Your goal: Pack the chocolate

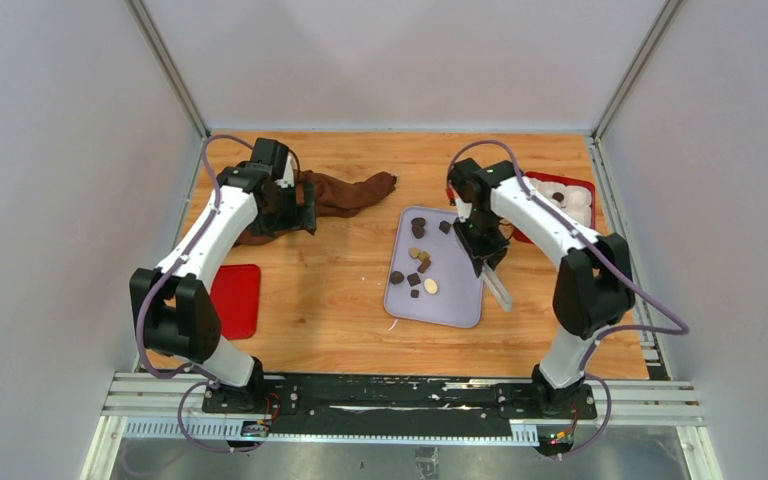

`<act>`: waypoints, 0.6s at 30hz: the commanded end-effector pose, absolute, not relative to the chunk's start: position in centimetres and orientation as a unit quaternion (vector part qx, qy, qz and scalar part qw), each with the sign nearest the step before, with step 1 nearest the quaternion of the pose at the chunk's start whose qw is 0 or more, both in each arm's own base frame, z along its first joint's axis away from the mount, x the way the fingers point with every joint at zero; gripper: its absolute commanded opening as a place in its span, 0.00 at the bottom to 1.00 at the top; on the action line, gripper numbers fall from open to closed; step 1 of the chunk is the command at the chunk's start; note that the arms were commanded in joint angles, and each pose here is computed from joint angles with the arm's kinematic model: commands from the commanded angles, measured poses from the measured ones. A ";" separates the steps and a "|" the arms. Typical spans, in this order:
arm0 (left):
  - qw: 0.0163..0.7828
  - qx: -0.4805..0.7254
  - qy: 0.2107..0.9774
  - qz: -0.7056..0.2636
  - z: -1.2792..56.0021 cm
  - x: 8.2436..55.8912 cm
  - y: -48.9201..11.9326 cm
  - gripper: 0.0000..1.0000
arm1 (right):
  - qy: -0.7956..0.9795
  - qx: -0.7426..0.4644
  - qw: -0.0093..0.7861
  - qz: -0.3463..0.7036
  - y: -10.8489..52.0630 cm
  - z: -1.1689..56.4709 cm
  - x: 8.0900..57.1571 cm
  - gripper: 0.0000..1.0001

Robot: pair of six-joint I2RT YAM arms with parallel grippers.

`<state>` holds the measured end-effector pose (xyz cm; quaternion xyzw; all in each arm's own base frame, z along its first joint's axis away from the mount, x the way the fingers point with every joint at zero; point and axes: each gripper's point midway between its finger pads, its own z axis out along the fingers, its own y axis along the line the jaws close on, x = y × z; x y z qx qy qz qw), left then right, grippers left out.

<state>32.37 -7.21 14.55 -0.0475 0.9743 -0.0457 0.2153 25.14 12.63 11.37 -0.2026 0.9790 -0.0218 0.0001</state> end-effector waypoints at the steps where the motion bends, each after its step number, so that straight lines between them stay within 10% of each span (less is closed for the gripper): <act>1: 0.223 -0.044 0.973 -0.043 15.1 33.3 -7.1 1.00 | 0.992 -0.120 0.012 -0.030 8.4 13.5 24.0 0.00; 18: 0.221 -0.034 0.974 -0.044 15.0 34.4 -7.4 1.00 | 0.978 0.171 0.111 -0.044 -8.1 15.6 32.4 0.00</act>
